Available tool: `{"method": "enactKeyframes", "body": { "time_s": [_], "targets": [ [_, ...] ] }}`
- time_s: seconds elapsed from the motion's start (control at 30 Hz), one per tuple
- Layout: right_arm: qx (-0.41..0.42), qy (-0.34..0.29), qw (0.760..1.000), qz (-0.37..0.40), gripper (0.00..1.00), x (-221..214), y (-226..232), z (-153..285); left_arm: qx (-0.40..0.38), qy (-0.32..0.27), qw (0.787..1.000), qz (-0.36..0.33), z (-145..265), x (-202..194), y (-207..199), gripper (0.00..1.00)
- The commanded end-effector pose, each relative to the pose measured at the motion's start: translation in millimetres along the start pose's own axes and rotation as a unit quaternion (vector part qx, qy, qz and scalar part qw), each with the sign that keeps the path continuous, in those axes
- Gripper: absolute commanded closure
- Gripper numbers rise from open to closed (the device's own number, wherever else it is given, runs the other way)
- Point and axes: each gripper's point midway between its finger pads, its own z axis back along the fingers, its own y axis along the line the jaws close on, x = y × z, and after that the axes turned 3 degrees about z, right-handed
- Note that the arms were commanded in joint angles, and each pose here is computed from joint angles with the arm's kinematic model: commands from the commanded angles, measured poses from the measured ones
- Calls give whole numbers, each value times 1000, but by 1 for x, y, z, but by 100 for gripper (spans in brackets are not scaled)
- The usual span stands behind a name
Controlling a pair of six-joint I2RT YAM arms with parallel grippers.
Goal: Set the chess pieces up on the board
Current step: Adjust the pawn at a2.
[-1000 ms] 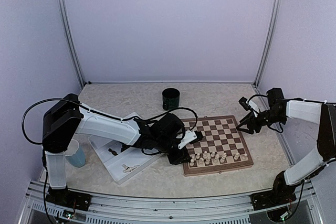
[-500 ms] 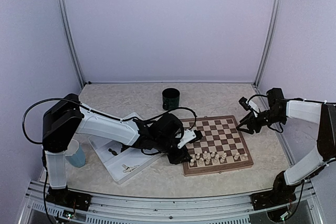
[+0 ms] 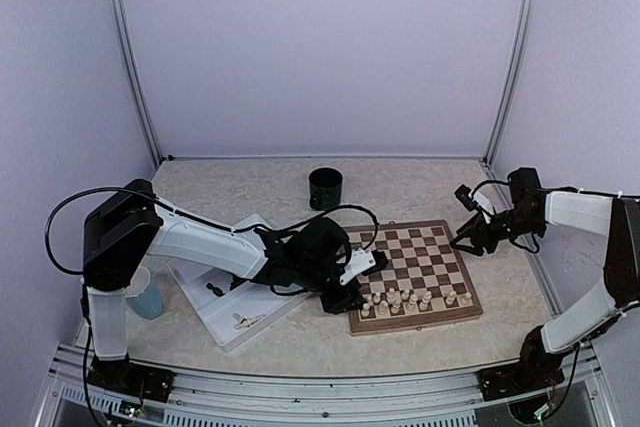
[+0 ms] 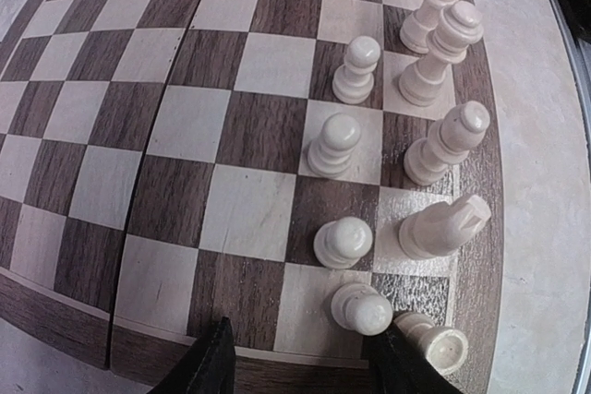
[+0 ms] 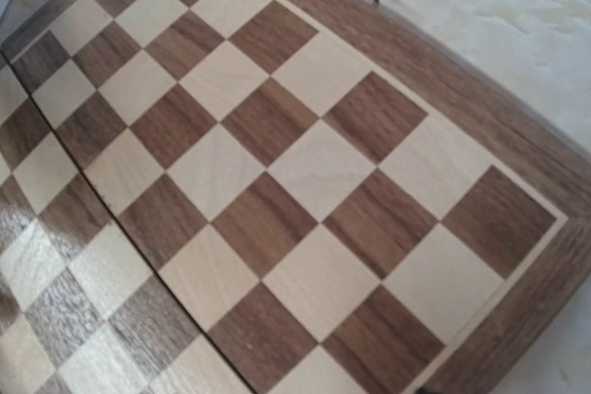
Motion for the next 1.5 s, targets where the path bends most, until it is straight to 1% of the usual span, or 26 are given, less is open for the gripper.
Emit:
{"method": "enactKeyframes", "body": {
  "time_s": [0.0, 0.2, 0.33, 0.5, 0.73, 1.0, 1.13, 1.47],
  "targets": [
    [8, 1, 1000, -7, 46, -4, 1, -1, -13, -1, 1000, -17, -12, -1, -5, 51],
    [10, 2, 1000, -9, 45, -4, 1, -2, -23, -3, 1000, -14, -14, -2, -7, 50],
    [11, 2, 1000, -9, 45, -4, 1, -3, -30, -20, 999, -21, -14, 2, -10, 50],
    [12, 2, 1000, -8, 45, -4, 1, -3, -28, -27, 999, -17, -15, 8, -7, 50],
    [13, 2, 1000, -9, 45, -5, 1, -3, -22, -12, 1000, 8, -22, 2, -4, 50],
    [15, 4, 1000, -11, 45, -6, 1, -4, -4, 3, 999, 40, -13, -11, 2, 50],
    [16, 4, 1000, -11, 45, -6, 1, -5, 2, 8, 999, 47, -7, -17, 4, 51],
    [17, 4, 1000, -12, 45, -6, 1, -5, 15, 8, 998, 59, -3, -18, 8, 51]
  ]
}}
